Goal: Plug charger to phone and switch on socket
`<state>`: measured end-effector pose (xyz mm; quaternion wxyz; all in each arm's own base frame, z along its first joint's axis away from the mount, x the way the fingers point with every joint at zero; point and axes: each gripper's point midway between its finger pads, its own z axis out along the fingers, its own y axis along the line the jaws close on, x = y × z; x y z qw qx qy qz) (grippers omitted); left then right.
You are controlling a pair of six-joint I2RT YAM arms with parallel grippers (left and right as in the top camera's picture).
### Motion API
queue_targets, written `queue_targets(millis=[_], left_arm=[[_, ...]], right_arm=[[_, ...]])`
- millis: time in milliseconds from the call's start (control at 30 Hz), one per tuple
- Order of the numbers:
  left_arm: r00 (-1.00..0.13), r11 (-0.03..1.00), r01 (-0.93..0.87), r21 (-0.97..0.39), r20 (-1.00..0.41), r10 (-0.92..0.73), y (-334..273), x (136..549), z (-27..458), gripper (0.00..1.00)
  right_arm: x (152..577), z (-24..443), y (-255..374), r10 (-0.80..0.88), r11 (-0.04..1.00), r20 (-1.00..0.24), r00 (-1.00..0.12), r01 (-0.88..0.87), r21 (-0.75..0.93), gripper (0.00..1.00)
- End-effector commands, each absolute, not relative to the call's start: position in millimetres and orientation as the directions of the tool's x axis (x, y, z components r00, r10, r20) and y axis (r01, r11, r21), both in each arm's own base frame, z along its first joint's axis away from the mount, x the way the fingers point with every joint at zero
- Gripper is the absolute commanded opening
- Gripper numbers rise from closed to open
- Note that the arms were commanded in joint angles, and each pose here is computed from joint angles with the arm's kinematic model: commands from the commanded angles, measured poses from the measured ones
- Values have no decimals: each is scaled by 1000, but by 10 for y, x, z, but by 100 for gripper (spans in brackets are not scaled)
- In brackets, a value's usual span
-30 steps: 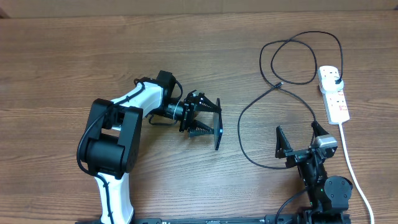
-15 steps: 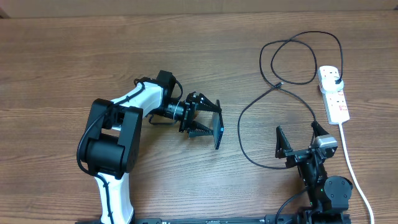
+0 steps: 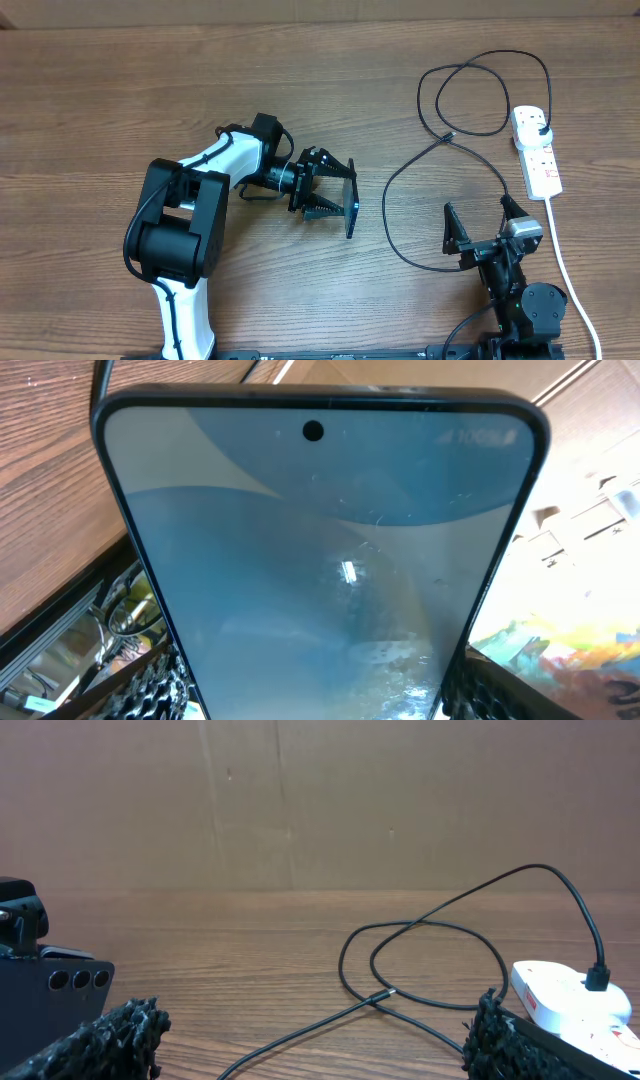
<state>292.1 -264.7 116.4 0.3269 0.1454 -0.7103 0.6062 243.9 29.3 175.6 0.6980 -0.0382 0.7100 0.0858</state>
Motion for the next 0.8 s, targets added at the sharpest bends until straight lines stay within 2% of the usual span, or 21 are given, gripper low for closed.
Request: queue_targets(millis=[0, 167, 267, 400, 433, 633, 767], left_arm=[[-723, 174, -634, -754, 657, 214, -2638, 2944, 1245, 45], [-733, 170, -622, -764, 645, 217, -2638, 2943, 1245, 45], [-733, 170, -622, -764, 645, 217, -2638, 2943, 1245, 45], [-733, 171, -622, -764, 645, 217, -2638, 2943, 1244, 45], [-733, 170, -622, -764, 645, 217, -2638, 2943, 1245, 46], [-733, 171, -622, -764, 645, 217, -2638, 2943, 1244, 45], [-733, 170, -622, -764, 645, 217, -2638, 2943, 1245, 46]], right_arm=[[2442, 1726, 288, 61, 984, -998, -22, -169, 63, 100], [2443, 1726, 286, 61, 984, -998, -22, -168, 63, 100], [2439, 1838, 299, 77, 981, -997, 20, -179, 72, 100], [2326, 1805, 678, 261, 880, -961, -92, -387, 276, 100], [2225, 1804, 874, 313, 800, -935, -166, -484, 354, 100], [1888, 1796, 1282, 351, 563, -857, -378, -646, 515, 100], [1878, 1807, 1290, 350, 556, -857, -378, -652, 514, 100]])
